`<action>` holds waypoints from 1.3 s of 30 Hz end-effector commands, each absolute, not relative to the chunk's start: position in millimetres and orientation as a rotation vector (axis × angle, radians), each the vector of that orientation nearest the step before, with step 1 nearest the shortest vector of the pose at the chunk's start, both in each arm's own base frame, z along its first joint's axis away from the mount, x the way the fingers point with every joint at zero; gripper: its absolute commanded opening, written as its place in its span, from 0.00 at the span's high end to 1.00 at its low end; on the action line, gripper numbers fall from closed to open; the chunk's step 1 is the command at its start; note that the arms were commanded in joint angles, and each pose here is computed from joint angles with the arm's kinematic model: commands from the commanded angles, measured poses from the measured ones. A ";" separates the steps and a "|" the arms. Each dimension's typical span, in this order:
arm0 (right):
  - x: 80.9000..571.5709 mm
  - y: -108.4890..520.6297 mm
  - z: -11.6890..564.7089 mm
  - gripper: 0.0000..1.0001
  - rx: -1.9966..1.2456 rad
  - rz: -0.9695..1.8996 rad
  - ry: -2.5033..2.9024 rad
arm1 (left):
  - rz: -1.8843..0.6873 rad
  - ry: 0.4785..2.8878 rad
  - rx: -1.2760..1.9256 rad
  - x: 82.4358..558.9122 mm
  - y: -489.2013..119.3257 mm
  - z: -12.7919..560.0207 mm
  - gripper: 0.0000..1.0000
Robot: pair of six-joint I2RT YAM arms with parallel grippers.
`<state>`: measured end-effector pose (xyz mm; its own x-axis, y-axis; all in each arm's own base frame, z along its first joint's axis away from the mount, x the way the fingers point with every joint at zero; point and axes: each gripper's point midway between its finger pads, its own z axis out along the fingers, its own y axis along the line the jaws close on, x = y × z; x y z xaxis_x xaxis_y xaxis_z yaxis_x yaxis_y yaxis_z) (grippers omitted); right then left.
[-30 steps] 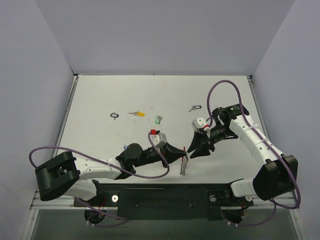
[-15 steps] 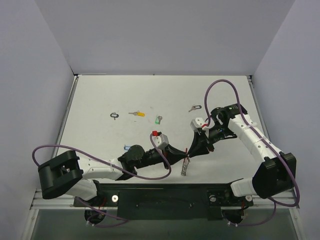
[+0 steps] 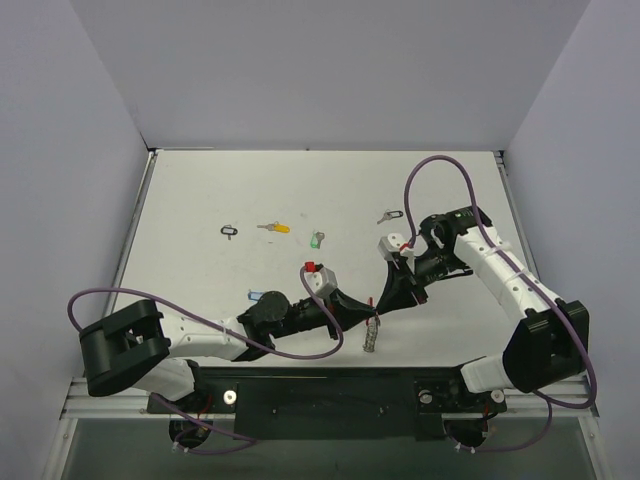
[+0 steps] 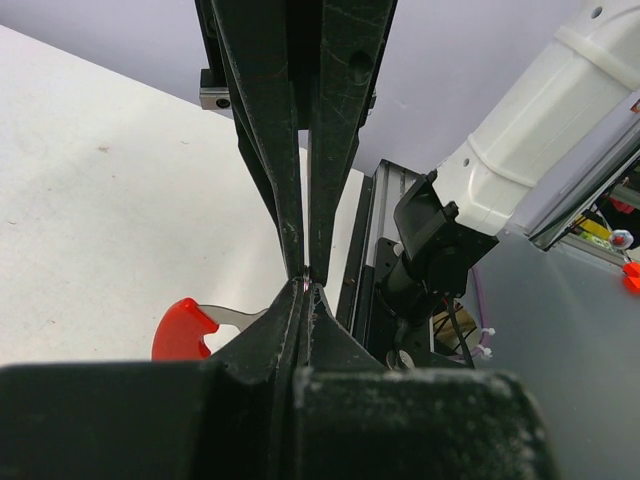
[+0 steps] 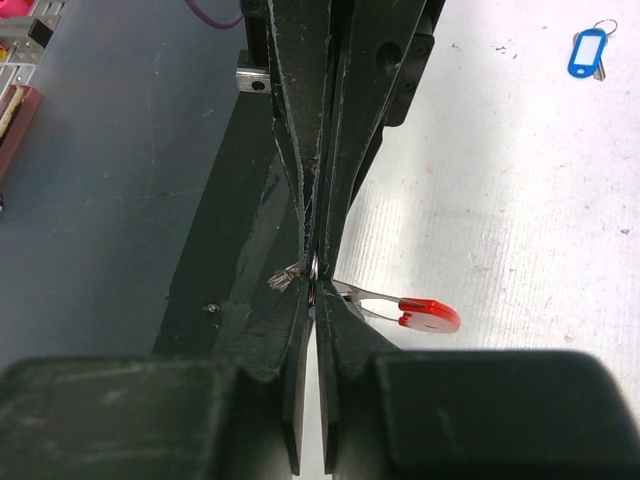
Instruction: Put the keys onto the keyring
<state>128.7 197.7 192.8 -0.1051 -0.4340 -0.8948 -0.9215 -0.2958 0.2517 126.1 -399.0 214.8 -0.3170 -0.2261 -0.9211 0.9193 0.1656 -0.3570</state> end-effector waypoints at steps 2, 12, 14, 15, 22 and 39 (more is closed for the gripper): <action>101.3 196.7 208.8 1.00 -1.646 1.574 1.611 | -1.423 1.229 0.592 134.9 -394.8 263.7 1.00; 108.5 190.0 211.9 1.00 -1.628 1.532 1.673 | -1.449 1.248 0.504 136.8 -381.5 266.9 0.42; 109.2 189.5 212.0 1.00 -1.631 1.524 1.675 | -1.438 1.258 0.513 136.1 -378.3 265.2 0.38; 109.5 188.6 211.3 1.00 -1.634 1.521 1.681 | -1.427 1.267 0.520 136.4 -377.6 263.1 0.36; 132.1 162.2 210.3 1.00 -1.522 1.391 1.827 | -1.253 1.389 0.461 161.3 -342.4 254.6 0.28; 243.6 -38.4 188.7 1.00 -0.800 0.262 2.757 | -1.000 1.597 0.181 183.5 -236.1 205.1 0.17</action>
<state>225.3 -2.1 197.1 -0.6994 -0.5471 -0.4599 -0.6819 0.7035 0.2003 182.1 -244.0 203.2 -0.3048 -0.3655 -0.8795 0.6327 0.6125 -0.4738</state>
